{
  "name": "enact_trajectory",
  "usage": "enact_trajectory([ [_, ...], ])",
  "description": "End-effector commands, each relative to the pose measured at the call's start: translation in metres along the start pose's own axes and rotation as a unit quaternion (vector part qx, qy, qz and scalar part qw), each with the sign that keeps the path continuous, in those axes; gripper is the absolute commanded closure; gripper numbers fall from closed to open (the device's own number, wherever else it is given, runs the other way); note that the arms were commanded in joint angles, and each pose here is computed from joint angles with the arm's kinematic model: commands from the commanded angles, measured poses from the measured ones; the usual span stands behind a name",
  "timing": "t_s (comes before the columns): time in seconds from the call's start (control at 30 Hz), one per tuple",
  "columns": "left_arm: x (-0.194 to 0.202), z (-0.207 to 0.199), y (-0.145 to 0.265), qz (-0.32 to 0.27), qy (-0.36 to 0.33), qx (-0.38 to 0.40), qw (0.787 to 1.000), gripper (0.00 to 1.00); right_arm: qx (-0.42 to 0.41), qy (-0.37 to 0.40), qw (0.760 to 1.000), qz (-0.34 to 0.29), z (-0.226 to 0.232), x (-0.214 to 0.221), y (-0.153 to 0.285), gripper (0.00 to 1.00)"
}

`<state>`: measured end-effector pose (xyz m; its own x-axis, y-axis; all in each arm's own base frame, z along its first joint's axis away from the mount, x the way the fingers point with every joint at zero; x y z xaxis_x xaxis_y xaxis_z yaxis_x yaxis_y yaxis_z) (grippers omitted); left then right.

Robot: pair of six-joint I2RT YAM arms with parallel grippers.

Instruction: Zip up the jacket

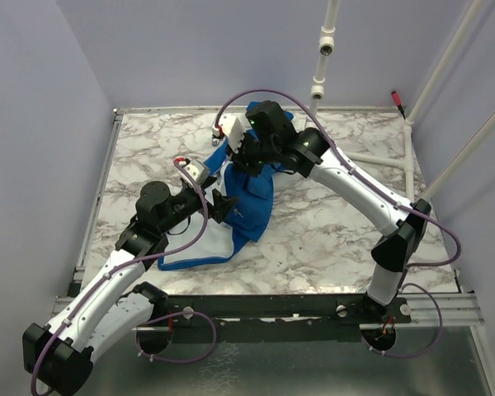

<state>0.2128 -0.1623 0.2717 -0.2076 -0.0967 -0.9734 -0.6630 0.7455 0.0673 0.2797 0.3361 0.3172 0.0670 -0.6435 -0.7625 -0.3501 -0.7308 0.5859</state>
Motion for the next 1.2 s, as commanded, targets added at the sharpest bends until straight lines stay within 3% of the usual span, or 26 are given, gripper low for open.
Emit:
enact_trajectory([
  [0.0, 0.012, 0.008, 0.000, 0.007, -0.022, -0.032, 0.999, 0.11, -0.013, -0.117, 0.990, 0.078, 0.013, 0.010, -0.009, 0.99],
  [0.37, 0.032, 0.007, -0.021, 0.026, -0.066, -0.085, 0.994, 0.16, 0.007, -0.126, 0.988, 0.086, 0.020, 0.003, -0.014, 0.99],
  [0.5, 0.041, 0.015, -0.029, 0.039, -0.093, -0.146, 0.984, 0.17, 0.002, -0.136, 0.987, 0.082, 0.024, 0.000, -0.012, 0.99],
  [0.83, 0.035, 0.028, -0.016, 0.046, -0.115, -0.204, 0.971, 0.32, 0.009, -0.135, 0.986, 0.094, 0.030, 0.014, -0.005, 0.99],
  [1.17, 0.039, 0.030, -0.002, 0.064, -0.137, -0.209, 0.966, 0.33, 0.023, -0.130, 0.987, 0.097, 0.029, 0.017, 0.003, 0.99],
])
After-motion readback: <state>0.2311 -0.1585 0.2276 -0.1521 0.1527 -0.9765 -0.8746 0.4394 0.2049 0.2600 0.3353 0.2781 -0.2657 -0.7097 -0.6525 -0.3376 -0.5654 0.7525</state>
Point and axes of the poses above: each gripper's point midway between its finger pads, its own y axis back along the fingers, its own z axis along the line the jaws close on, x = y × z, the point moved 6 cm from there along y, back along the fingers, and after that the axes turned 6 degrees about y, right-handed, at the moved point
